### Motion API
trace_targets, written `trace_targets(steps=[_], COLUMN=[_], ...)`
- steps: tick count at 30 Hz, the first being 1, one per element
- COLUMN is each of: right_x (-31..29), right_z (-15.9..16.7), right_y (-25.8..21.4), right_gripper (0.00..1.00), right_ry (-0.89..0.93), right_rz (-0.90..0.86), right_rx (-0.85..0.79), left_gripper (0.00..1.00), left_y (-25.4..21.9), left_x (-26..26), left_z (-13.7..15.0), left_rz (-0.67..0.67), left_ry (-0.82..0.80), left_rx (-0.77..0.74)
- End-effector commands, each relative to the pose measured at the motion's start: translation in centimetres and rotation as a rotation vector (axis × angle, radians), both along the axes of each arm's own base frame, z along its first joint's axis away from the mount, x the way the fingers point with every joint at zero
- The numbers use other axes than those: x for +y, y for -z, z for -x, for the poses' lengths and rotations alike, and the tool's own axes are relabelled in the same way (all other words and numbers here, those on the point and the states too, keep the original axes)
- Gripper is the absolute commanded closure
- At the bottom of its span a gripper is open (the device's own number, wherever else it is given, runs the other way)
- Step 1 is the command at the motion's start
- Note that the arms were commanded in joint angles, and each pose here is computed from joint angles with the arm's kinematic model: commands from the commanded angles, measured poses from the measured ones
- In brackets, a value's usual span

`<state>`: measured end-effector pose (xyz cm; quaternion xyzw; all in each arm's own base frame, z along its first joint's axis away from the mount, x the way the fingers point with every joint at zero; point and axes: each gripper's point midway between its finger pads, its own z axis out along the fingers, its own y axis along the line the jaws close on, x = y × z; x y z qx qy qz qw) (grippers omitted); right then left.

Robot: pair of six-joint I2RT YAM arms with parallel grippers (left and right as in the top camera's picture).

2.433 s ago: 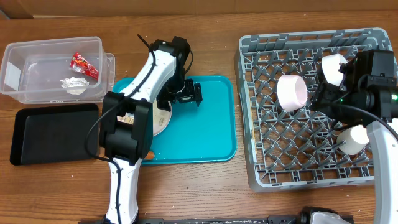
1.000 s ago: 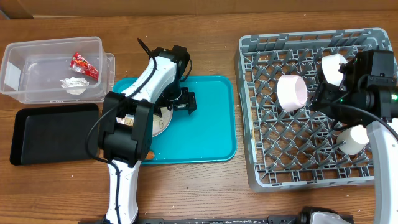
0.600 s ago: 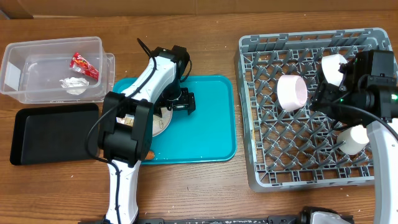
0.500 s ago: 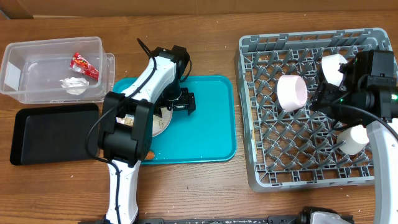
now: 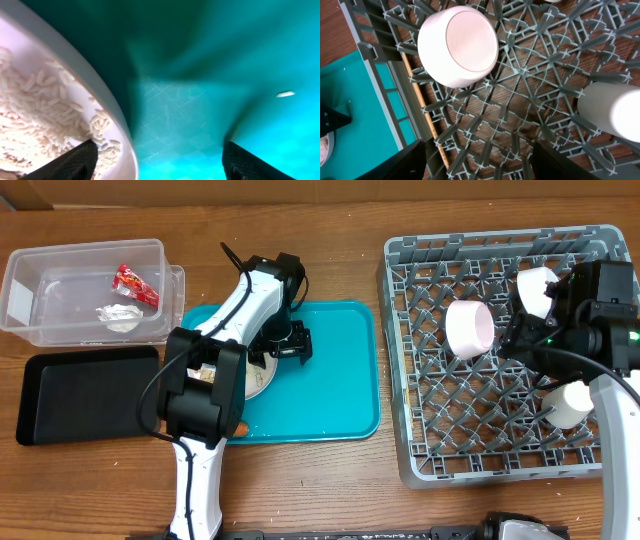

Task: Sort waste into correct bins and load items into the dishwasher
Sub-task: 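Hold the plate rim with the left gripper and lift the plate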

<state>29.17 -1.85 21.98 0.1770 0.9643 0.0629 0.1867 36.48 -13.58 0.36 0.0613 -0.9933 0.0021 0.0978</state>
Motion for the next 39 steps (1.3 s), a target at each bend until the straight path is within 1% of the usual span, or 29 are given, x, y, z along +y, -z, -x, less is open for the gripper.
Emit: trace_targets(steps=[1,3,13,17,24,28,29,30,32,33,36,39], right_x=[0.1,0.1,0.1,0.1,0.1,0.1,0.1,0.1,0.1,0.1,0.1,0.1], right_z=[0.0,0.0,0.0,0.0,0.0,0.0,0.0,0.0,0.1,0.1,0.1,0.1], right_y=[-0.1,-0.1,0.0,0.0,0.0,0.0,0.0,0.0,0.0,0.0,0.0,0.0], right_gripper=[0.3,0.3,0.3,0.3,0.3,0.3,0.3,0.3,0.3,0.3,0.3,0.3], right_ry=[0.002,0.002,0.001,0.002,0.001,0.002,0.001,0.002,0.002,0.001,0.001,0.002], right_rz=[-0.01,-0.01,-0.01,-0.01,-0.01,-0.01,-0.01,-0.01,-0.01,-0.01,-0.01,-0.011], right_rx=[-0.005,-0.005,-0.004,-0.004,-0.003,-0.004,-0.004,-0.004,0.0,0.001,0.001,0.001], left_gripper=[0.21,0.23,0.27,0.29,0.3,0.29,0.31,0.35,0.49,0.51,0.64,0.79], left_y=[2.1,2.2,2.4,2.5,3.4,3.8,3.8,3.8,3.7,3.7,3.7,3.6], left_x=[-1.6,-1.9,-2.0,-1.4,0.0,0.2,0.3,0.4,0.8,1.0,1.6,1.9], left_z=[0.4,0.2,-0.4,-0.5,0.7,1.3,1.3,1.3,1.3,1.3,1.2,1.2], left_rz=[0.051,0.055,0.051,0.019,-0.045,-0.052,-0.054,-0.062,-0.085,-0.098,-0.129,-0.148], left_ry=[0.021,0.025,0.031,0.037,0.046,0.047,0.047,0.049,0.053,0.056,0.063,0.067], left_rx=[0.023,0.013,-0.014,-0.022,0.008,0.023,0.023,0.023,0.021,0.021,0.015,0.012])
